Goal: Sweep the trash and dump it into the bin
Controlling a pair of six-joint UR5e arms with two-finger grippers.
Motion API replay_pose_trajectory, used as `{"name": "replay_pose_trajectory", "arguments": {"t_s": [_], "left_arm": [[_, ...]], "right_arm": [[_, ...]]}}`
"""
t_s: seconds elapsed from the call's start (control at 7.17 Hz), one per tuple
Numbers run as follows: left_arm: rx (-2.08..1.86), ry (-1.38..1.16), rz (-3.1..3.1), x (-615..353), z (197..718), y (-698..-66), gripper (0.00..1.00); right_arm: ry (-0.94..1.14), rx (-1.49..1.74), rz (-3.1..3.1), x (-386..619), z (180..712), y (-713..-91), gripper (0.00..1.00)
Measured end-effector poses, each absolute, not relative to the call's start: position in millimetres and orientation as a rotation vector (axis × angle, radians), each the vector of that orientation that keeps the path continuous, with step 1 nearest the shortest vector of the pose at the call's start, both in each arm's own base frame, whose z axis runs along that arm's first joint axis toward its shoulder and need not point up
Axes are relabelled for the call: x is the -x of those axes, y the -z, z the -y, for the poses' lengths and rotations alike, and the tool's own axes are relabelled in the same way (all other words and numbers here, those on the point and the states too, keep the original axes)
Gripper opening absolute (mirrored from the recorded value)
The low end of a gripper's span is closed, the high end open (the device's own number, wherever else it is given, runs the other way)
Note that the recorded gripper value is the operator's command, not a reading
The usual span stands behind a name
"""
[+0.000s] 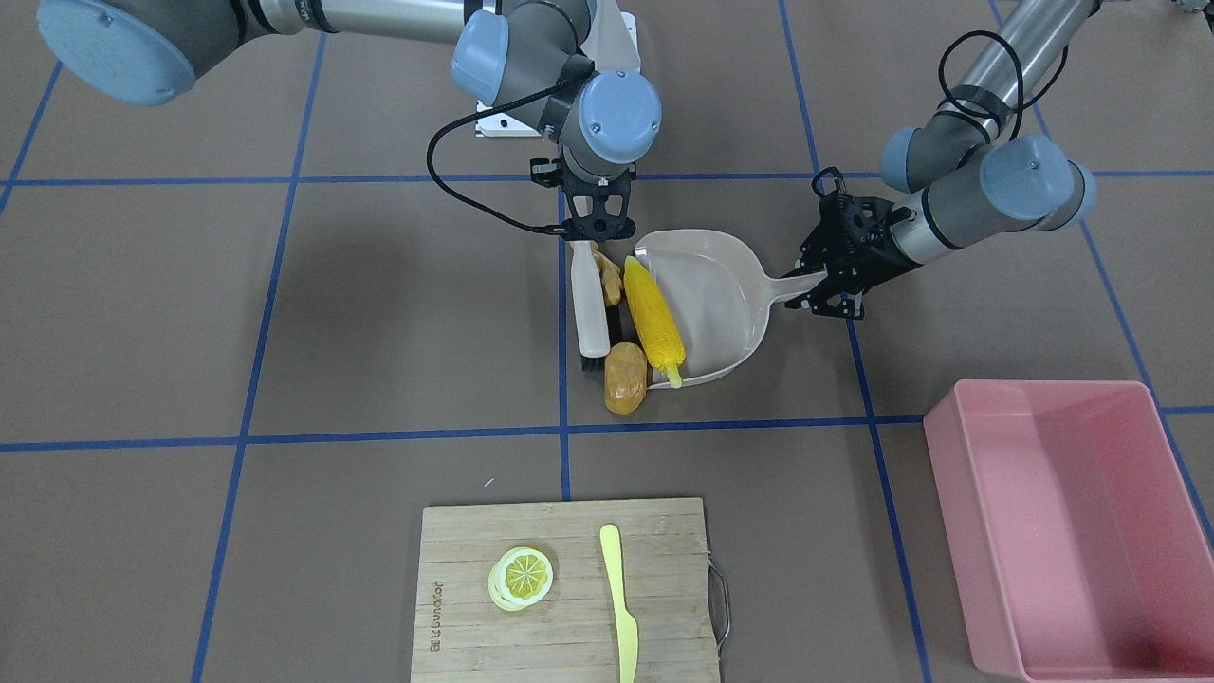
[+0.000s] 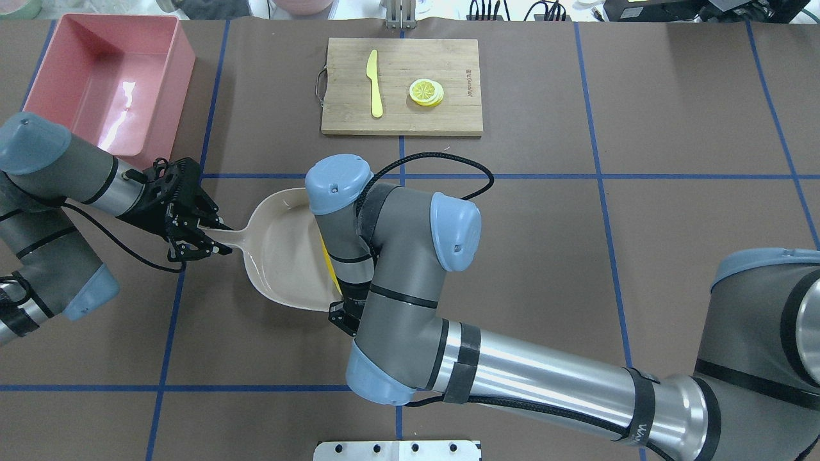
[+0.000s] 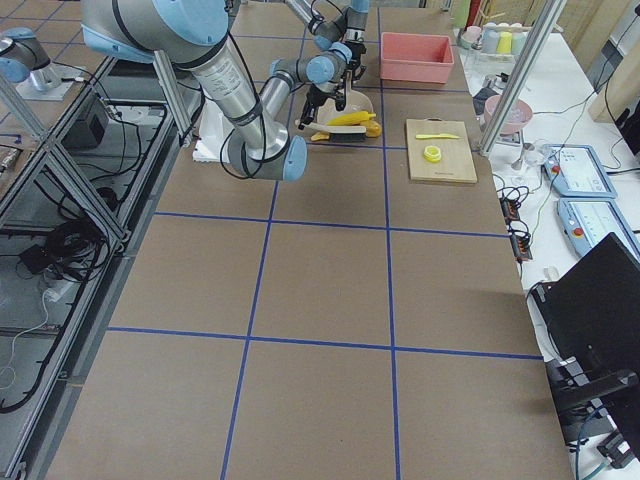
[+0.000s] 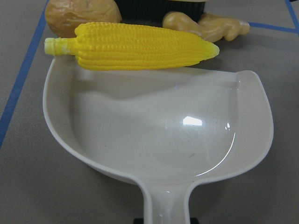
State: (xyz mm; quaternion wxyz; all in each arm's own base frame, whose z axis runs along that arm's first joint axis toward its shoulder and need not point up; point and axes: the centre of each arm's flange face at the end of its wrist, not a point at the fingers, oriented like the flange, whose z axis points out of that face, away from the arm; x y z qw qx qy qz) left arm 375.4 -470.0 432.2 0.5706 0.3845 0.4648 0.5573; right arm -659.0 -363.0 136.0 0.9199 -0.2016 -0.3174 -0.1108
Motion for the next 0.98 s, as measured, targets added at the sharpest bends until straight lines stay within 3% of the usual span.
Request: {"name": "replay_pose_trajectory", "arguments": {"t_s": [0.98], "left_arm": [[-0.904, -1.307, -1.092, -376, 470, -431, 0.00]], "right_arm": [[0.201, 0.422, 0.724, 701, 386, -73, 0.00]]}}
